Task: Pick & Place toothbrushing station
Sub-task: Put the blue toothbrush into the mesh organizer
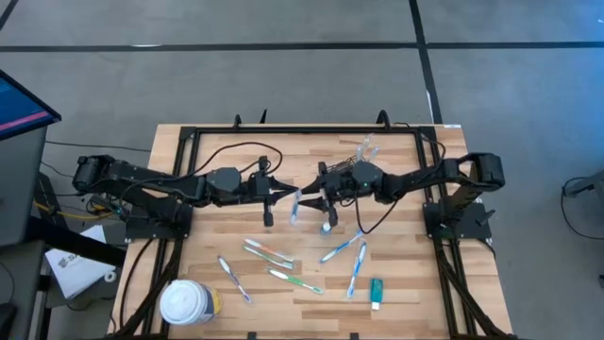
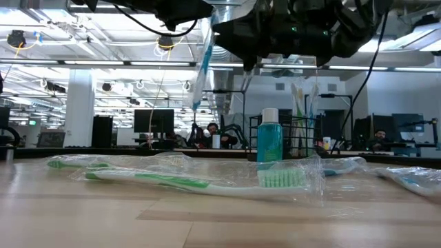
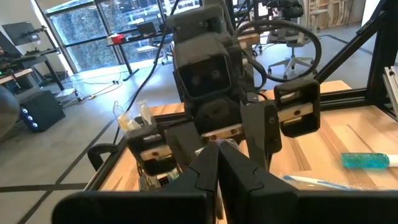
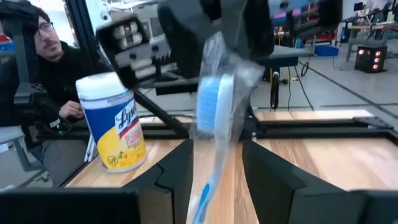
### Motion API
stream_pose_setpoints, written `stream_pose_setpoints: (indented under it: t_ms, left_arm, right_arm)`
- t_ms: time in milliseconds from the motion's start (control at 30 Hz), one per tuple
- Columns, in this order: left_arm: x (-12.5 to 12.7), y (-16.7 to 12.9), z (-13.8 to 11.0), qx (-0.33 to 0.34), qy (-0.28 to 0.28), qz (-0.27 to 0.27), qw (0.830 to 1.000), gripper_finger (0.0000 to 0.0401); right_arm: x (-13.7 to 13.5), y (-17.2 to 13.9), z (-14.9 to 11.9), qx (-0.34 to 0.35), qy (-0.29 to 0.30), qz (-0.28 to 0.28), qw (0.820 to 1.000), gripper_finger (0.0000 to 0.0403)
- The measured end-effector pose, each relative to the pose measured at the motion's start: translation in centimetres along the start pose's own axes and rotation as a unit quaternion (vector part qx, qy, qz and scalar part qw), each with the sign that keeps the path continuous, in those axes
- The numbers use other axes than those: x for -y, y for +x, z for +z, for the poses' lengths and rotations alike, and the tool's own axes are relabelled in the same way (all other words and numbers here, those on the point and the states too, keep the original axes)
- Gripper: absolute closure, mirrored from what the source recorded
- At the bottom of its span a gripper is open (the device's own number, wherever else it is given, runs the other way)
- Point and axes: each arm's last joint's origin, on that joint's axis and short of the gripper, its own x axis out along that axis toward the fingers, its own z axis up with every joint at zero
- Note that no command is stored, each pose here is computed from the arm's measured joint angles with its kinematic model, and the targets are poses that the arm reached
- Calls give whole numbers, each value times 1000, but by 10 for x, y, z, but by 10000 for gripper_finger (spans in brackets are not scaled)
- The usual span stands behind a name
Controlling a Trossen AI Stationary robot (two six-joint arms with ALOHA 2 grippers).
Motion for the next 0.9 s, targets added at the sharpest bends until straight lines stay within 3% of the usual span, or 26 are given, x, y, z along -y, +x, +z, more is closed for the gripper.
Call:
stream_pose_setpoints:
  t_ms: [333,767,900]
  left_arm:
    - [0,0,0,0,0,0,1000,401]
    - [0,0,0,0,0,-1,1000,401]
    - [0,0,0,0,0,-1,1000,401]
  right_arm:
    - [0,3,3,-13,3,0,1000,285]
    - [0,3,3,-12,-3,0,1000,344]
    - [0,3,2,-14,-18,0,1000,388]
